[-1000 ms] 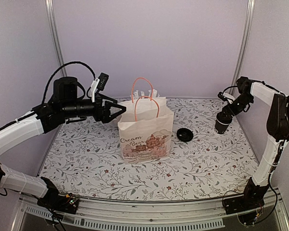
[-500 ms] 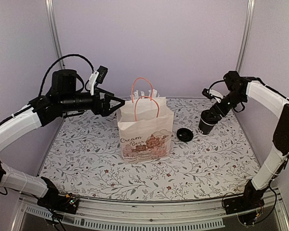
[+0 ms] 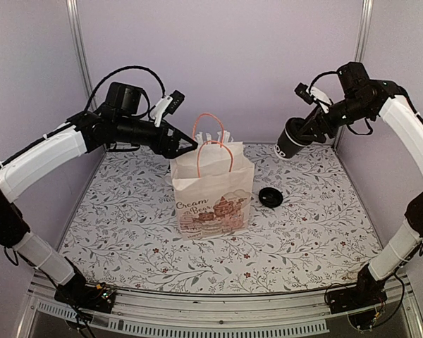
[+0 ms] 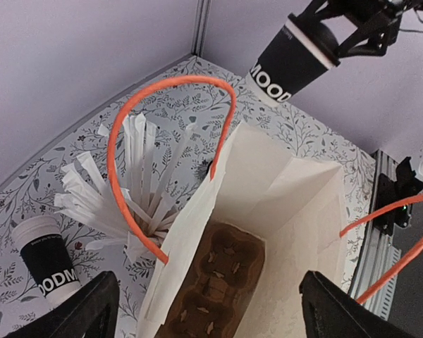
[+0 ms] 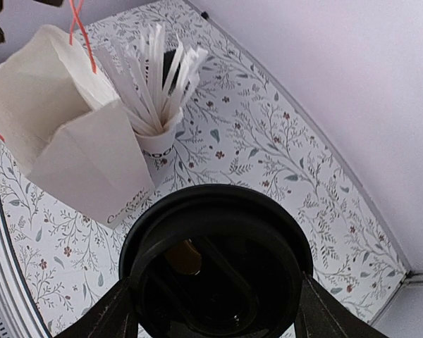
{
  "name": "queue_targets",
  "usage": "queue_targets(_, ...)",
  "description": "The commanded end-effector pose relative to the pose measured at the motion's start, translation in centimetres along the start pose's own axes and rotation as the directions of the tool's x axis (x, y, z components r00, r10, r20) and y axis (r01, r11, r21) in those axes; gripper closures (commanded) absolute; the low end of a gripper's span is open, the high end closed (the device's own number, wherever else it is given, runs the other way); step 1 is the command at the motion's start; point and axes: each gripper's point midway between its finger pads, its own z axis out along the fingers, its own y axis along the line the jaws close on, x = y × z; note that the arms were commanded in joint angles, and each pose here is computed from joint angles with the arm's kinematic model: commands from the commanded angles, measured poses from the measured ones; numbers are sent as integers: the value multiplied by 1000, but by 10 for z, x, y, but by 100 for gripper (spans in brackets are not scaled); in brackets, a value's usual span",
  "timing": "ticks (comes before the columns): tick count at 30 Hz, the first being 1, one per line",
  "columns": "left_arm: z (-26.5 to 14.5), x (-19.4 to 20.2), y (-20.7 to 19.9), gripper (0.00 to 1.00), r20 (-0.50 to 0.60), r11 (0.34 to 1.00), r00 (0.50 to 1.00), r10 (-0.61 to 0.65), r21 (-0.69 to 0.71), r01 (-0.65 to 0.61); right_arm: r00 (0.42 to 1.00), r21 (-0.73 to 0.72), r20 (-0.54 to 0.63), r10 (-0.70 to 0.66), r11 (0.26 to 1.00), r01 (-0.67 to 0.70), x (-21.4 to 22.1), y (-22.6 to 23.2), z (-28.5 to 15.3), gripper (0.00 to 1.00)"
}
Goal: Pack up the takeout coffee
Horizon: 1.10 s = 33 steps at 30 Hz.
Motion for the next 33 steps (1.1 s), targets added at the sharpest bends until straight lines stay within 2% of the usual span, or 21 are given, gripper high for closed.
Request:
queue_targets(1,5,8,2,9,-74,999,997,38,32,-35,984,-89,103,-146,984,155,-42,43,-26,45)
queue_targets(4,11,6,12,10,-83,999,996,44,-9,-45,954,-112,170,-249,957,269,-68,72,-35,46)
queue_targets(8,18,3,21,13,-88,997,994,66,-29,-68,902,-119,244,-357,912,393,-93,109,-37,55)
queue_targets(11,23,3,21,15,-96,997,993,72,-10,-73,873,-127,283,-398,886,445,-107,132,-33,60)
queue_targets(17,32,14,16,23,-122,998,991,52,47,-46,835,-137,322,-446,851,507,-125,163,-14,61)
queue_targets(21,36,22,10,26,-130,996,991,31,87,-20,839,-166,314,-444,845,509,-126,173,3,62)
queue_targets(28,28,21,-14,33,-104,984,994,14,177,4,896,-228,208,-393,871,435,-111,173,52,63)
queue_targets(33,16,20,-38,34,-61,973,998,15,230,0,891,-298,171,-421,840,454,-94,195,54,63)
